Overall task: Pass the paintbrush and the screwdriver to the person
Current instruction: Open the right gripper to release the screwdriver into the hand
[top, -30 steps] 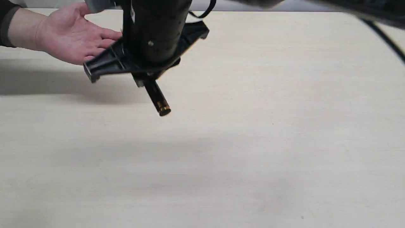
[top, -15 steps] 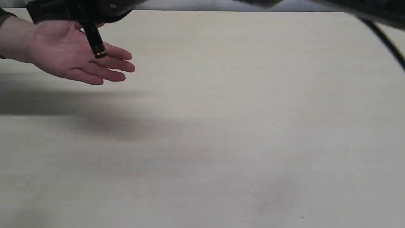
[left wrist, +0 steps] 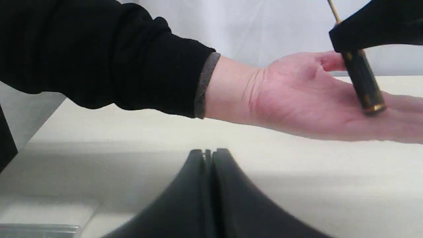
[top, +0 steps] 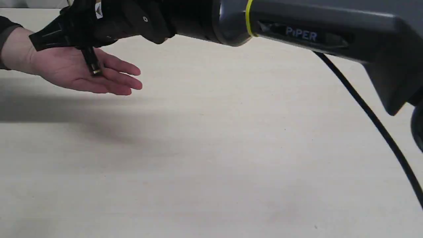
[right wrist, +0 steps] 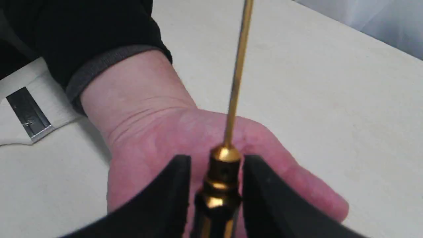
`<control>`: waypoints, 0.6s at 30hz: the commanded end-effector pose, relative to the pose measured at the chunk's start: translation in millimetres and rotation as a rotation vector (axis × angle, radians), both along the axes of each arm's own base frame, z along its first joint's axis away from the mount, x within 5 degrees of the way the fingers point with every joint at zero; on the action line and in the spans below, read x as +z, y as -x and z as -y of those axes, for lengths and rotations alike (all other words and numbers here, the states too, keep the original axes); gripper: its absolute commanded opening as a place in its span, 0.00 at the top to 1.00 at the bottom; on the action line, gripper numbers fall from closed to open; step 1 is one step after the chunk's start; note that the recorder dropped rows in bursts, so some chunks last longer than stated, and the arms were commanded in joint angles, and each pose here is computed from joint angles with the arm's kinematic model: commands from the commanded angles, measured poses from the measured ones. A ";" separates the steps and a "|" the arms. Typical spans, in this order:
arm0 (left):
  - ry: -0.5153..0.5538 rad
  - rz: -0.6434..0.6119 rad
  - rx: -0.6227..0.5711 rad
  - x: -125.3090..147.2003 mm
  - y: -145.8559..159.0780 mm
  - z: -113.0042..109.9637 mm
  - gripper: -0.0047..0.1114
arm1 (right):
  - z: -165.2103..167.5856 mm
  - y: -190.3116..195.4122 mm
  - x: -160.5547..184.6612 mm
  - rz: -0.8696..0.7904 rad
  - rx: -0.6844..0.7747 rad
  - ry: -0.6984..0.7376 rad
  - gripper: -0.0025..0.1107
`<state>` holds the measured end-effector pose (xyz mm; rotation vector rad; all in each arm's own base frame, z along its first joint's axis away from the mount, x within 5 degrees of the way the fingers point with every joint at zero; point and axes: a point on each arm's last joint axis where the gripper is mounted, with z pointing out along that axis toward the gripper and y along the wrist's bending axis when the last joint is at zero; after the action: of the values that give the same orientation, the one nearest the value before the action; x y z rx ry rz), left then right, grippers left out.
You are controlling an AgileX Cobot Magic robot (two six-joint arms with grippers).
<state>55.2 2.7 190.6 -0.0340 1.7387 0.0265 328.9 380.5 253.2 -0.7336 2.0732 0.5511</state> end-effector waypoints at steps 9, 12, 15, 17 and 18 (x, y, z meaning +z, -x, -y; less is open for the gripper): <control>0.004 0.008 -0.009 0.1 0.0 0.6 0.96 | 27.9 19.0 30.5 -0.120 -0.035 0.161 0.60; 0.004 0.008 -0.009 0.1 0.0 0.6 0.96 | 41.3 27.1 43.5 -0.149 -0.049 0.238 0.75; 0.004 0.008 -0.009 0.1 0.0 0.6 0.96 | 54.1 36.8 61.8 -0.166 -0.057 0.269 0.94; 0.006 0.006 -0.009 -0.1 0.0 0.6 0.96 | 63.0 45.9 77.0 -0.147 -0.052 0.251 0.94; 0.006 0.006 -0.009 -0.1 0.0 0.6 0.96 | 65.9 53.2 85.2 -0.122 -0.041 0.233 0.94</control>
<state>55.2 2.7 190.6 -0.0340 1.7387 0.0265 286.3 322.7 321.9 -0.7888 2.3264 0.3391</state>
